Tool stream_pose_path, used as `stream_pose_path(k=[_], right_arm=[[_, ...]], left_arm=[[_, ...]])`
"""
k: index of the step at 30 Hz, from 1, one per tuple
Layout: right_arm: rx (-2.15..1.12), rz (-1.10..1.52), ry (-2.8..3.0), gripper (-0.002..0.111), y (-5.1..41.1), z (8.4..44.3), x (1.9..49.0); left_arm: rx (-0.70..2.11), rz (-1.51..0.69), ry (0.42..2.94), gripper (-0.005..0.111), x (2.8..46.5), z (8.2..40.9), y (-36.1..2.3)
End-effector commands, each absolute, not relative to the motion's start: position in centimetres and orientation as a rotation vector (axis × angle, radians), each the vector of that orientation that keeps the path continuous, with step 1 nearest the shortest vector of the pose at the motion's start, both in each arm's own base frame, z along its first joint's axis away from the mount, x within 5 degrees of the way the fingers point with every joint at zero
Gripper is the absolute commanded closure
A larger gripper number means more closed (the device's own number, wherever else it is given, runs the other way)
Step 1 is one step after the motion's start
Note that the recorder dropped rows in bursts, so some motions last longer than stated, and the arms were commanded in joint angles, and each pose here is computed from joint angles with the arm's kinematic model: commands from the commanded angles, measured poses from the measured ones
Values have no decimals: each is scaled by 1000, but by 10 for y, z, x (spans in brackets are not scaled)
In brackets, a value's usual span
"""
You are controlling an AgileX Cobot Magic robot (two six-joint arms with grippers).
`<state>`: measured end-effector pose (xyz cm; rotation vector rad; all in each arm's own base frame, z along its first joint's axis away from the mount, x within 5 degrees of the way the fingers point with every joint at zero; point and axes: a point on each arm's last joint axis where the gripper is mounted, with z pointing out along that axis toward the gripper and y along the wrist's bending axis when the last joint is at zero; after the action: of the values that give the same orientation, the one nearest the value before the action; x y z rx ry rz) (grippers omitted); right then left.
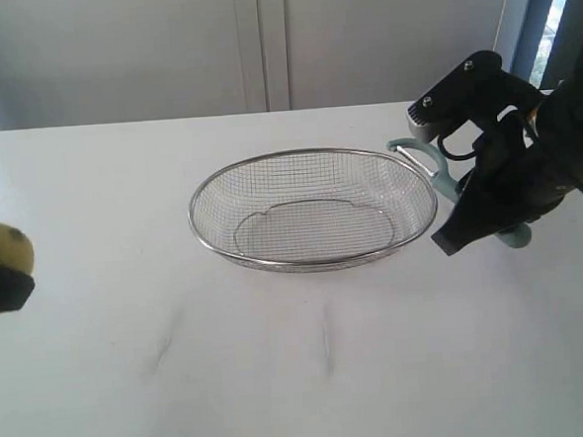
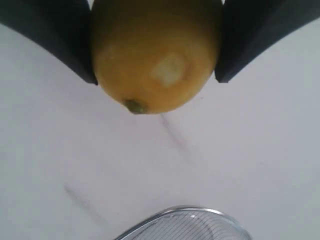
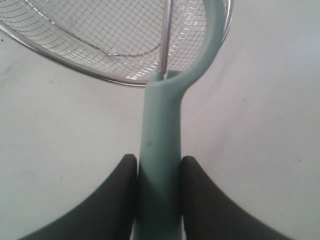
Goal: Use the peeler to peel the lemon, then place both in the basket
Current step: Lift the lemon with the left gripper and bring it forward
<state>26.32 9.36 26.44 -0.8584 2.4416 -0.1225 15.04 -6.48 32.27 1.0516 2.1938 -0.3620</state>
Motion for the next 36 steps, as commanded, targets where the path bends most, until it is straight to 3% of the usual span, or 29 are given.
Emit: stream_pose_path(k=[1,6,12,23,36], right_arm=[[-847,-124,2432,108,92,265,264],[-847,-124,2432,108,92,265,264],[-847,-124,2432,108,92,265,264],[-847,-124,2432,108,92,265,264],[-847,-124,2432,108,92,265,264]], left_arm=[[1069,-411,2030,107,112,315,-65],[938,-425,1976,107,108,298,-65],[733,-600,1954,107,111,289,-71],[932,-549,1688,107,120,297,-80],[1022,-742,1465,107,140,296,-99]])
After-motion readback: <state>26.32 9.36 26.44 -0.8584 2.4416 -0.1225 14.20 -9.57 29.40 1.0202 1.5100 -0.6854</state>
